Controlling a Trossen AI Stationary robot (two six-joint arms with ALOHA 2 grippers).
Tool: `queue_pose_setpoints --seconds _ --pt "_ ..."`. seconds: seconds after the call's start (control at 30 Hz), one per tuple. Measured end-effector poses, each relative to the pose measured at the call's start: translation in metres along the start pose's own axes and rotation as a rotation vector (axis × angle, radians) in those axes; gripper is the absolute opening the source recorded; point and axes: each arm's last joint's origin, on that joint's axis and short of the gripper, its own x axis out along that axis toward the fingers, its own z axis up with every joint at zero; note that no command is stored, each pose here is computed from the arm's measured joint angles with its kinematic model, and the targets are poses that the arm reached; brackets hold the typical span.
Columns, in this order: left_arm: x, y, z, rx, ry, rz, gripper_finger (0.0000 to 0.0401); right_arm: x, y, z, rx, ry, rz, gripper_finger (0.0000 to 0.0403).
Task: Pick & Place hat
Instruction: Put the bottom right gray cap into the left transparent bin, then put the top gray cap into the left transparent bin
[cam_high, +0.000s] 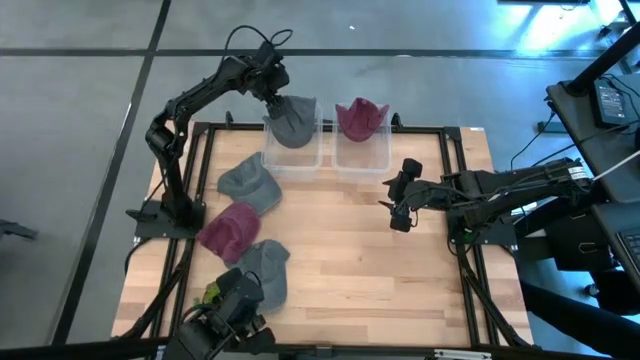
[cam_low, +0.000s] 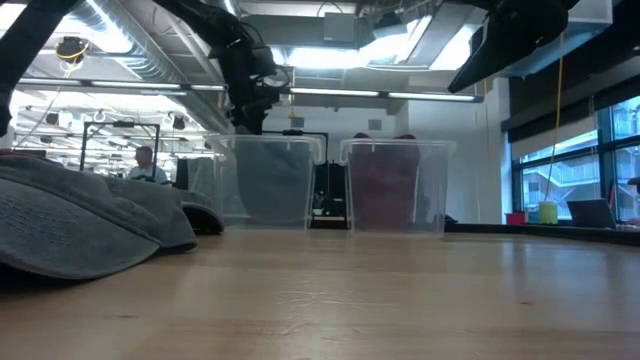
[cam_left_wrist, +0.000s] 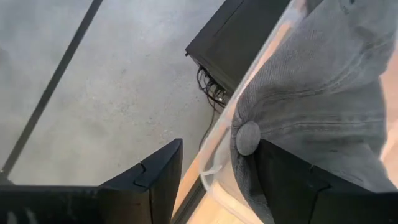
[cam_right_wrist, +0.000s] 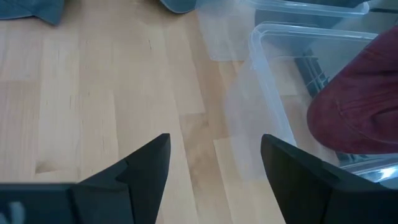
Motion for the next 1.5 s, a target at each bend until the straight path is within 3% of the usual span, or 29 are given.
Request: queue_pose_setpoints --seconds 0.13,0.6,0.77,1.0,1.37,1.5 --pt "0.000 0.000 -0.003 -0.014 0.006 -0.067 0.0199 0.000 0.000 0.000 0.000 0.000 0.000 0.0250" --pt "-0.004 -0.001 -0.004 -0.004 0.006 -0.079 0.0199 0.000 0.000 0.000 -0.001 0.000 -0.001 0.0250" --pt "-0.026 0.001 -0.005 -0.009 -0.055 -0.085 0.0197 0.000 0.000 0.000 -0.004 0.000 -0.001 0.0250" --pt "-0.071 0.005 -0.015 -0.043 -0.094 0.027 0.0199 0.000 0.000 0.000 -0.004 0.000 -0.001 0.0250" --pt "-0.108 -0.019 -0.050 -0.180 0.150 -0.055 0.0198 0.000 0.000 -0.002 0.014 0.016 -0.002 0.0250" --pt "-0.117 -0.036 -0.063 -0.210 0.132 0.003 0.0196 0.000 0.000 -0.002 0.013 0.019 -0.002 0.0250"
